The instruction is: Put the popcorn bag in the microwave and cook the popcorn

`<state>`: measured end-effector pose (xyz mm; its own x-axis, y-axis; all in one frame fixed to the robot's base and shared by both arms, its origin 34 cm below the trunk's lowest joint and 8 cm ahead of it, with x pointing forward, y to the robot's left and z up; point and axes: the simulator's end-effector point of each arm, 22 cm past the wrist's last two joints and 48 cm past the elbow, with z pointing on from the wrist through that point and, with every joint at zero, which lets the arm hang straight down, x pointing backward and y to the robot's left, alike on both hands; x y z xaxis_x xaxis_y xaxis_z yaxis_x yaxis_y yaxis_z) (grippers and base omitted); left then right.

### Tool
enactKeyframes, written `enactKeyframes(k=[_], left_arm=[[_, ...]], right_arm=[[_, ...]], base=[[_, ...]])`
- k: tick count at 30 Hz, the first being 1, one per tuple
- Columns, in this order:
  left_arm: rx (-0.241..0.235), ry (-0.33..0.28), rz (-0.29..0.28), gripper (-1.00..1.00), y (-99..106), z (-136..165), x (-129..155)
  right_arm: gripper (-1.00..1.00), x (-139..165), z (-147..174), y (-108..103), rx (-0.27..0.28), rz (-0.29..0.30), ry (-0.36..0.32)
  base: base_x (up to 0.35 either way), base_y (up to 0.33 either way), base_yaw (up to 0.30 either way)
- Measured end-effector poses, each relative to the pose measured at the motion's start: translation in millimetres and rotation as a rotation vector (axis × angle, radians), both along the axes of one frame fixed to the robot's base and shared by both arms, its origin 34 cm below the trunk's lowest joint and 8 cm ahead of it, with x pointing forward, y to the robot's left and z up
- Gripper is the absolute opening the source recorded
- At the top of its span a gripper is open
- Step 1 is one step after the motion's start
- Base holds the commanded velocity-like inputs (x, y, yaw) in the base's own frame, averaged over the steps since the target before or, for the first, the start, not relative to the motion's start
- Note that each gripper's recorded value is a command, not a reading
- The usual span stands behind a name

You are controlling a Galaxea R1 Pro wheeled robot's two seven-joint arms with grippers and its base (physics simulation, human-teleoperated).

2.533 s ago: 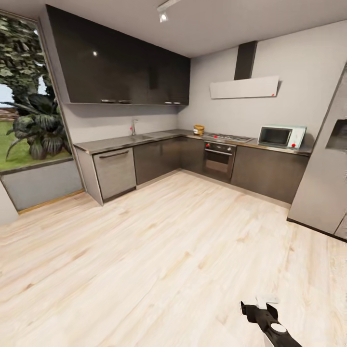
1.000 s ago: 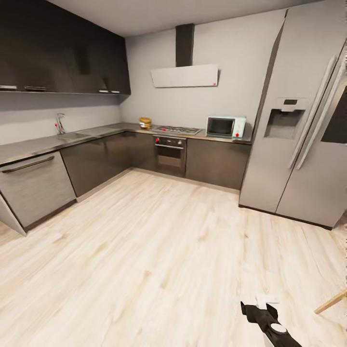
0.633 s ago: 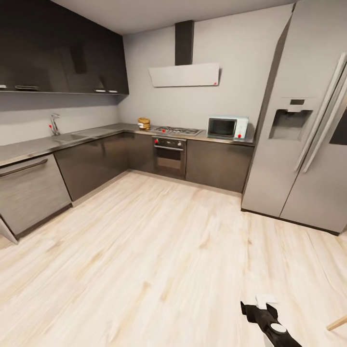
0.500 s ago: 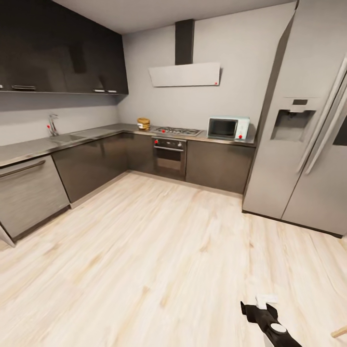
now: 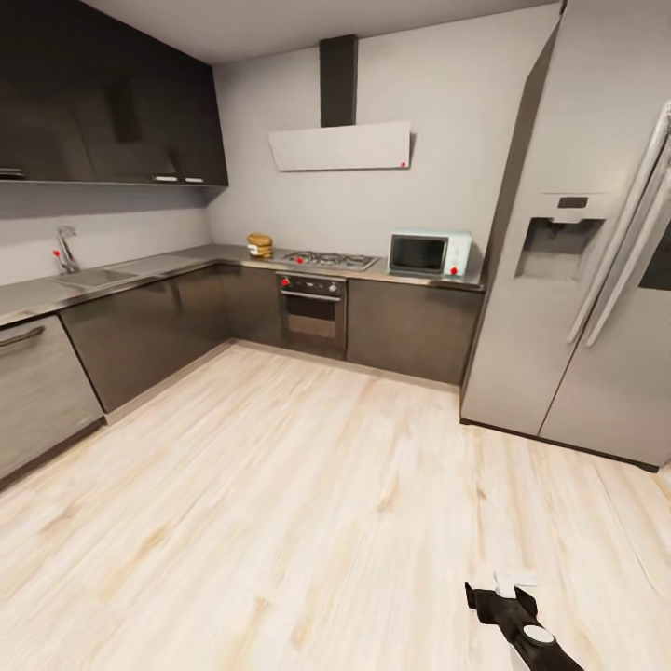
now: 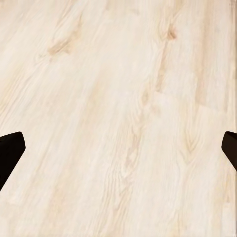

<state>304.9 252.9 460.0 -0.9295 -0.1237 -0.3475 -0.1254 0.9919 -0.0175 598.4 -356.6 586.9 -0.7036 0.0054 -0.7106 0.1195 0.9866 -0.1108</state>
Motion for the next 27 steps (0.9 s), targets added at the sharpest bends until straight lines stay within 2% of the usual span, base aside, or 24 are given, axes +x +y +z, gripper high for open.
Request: enactKeyframes(k=[8, 27], left_arm=[[0.000, 0.001, 0.003, 1.00, 0.2, 0.0, -0.8], [0.000, 0.000, 0.002, 1.00, 1.1, 5.0, -0.7]], right_arm=[[1.00, 0.4, 0.4, 0.3, 0.001, 0.001, -0.001], [1.00, 0.5, 5.4, 0.3, 0.001, 0.001, -0.001]], base=[[0.330, -0.137, -0.002], [0.347, -0.005, 0.000]])
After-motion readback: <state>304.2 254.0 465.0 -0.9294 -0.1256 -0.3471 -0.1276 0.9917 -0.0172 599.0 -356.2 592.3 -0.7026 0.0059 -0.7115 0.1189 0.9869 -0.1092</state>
